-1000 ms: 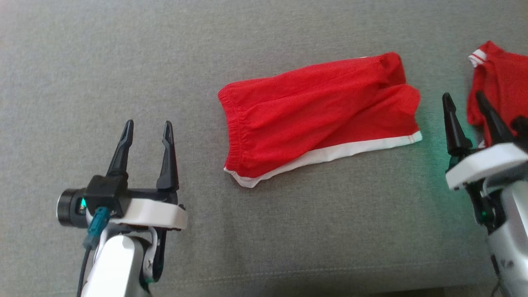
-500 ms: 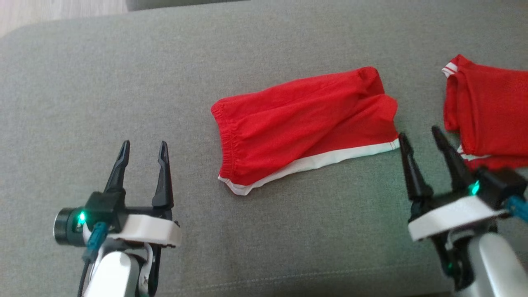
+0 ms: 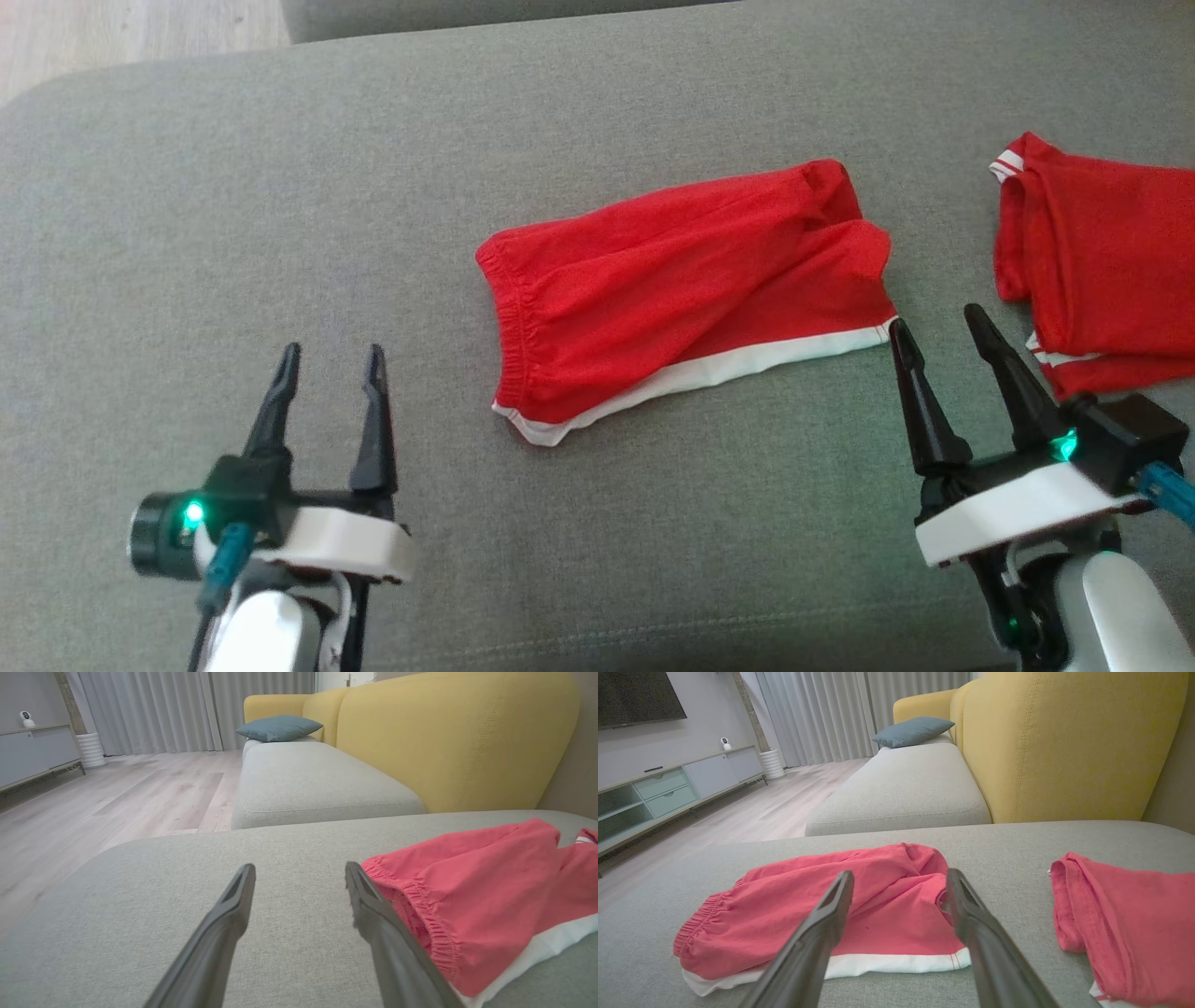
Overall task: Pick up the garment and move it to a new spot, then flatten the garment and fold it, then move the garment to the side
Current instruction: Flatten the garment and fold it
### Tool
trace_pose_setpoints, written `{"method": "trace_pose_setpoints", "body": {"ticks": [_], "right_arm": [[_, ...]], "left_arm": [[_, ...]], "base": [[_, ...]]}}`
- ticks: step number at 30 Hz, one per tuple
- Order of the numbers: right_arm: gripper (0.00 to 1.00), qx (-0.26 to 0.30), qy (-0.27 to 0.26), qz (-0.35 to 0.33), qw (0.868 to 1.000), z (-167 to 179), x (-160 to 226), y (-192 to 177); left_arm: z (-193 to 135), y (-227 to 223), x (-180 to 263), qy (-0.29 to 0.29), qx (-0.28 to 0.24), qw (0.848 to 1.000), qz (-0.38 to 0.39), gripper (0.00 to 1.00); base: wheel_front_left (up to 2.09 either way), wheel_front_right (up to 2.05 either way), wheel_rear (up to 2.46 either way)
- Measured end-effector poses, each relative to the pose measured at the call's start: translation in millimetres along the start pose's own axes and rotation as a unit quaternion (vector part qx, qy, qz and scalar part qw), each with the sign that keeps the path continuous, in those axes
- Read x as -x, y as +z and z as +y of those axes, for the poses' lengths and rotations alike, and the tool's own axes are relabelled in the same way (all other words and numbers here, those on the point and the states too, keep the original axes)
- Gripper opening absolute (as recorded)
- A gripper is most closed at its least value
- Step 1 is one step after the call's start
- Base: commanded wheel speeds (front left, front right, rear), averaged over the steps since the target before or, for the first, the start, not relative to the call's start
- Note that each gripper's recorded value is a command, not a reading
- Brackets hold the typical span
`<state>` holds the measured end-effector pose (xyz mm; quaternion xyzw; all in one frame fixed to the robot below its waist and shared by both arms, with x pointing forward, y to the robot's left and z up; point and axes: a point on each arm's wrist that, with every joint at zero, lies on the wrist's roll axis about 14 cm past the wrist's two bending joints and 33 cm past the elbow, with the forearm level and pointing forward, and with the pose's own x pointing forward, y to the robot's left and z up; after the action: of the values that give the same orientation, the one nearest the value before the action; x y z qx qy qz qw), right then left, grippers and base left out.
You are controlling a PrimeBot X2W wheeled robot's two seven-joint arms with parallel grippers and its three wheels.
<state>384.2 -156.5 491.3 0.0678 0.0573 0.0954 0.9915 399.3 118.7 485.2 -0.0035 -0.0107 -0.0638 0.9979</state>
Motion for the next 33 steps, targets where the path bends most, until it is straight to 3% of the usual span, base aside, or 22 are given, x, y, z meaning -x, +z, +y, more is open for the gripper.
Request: {"method": "trace_pose_setpoints", "body": {"ticks": [6,13,25,26,27,28,33], "right_arm": [[1.00,-0.007,-0.001,0.007,1.000,0.7,-2.1,-4.0],[1.00,-0.018,-0.011,0.020,1.000,-5.6,-1.0,-12.5],[1.00,-0.035,-0.038,0.042,0.998,-20.0,5.7,-28.2],[1.00,-0.036,-0.040,0.044,0.998,-21.0,6.0,-29.2],[1.00,-0.038,-0.042,0.045,0.997,-22.5,6.6,-30.3],[1.00,-0.040,-0.047,0.047,0.997,-25.2,7.2,-31.9],[1.00,-0.035,-0.063,0.077,0.994,-39.3,9.9,-45.6]], "left_arm": [[-37.1,-16.2,2.9,-0.078,0.018,0.996,0.047,1.00],[-85.1,-58.3,12.3,-0.179,0.043,0.970,0.161,1.00],[-94.8,-99.1,4.9,-0.192,0.046,0.949,0.246,1.00],[-94.8,-101.6,4.2,-0.192,0.044,0.948,0.249,0.76],[-95.0,-102.9,3.2,-0.193,0.044,0.948,0.251,0.07],[-95.2,-103.7,2.4,-0.193,0.044,0.947,0.252,0.00],[-95.2,-105.9,2.1,-0.193,0.044,0.947,0.254,0.00]], "base": [[0.00,0.00,0.00],[0.00,0.00,0.00],[0.00,0.00,0.00],[0.00,0.00,0.00],[0.00,0.00,0.00],[0.00,0.00,0.00],[0.00,0.00,0.00]]}}
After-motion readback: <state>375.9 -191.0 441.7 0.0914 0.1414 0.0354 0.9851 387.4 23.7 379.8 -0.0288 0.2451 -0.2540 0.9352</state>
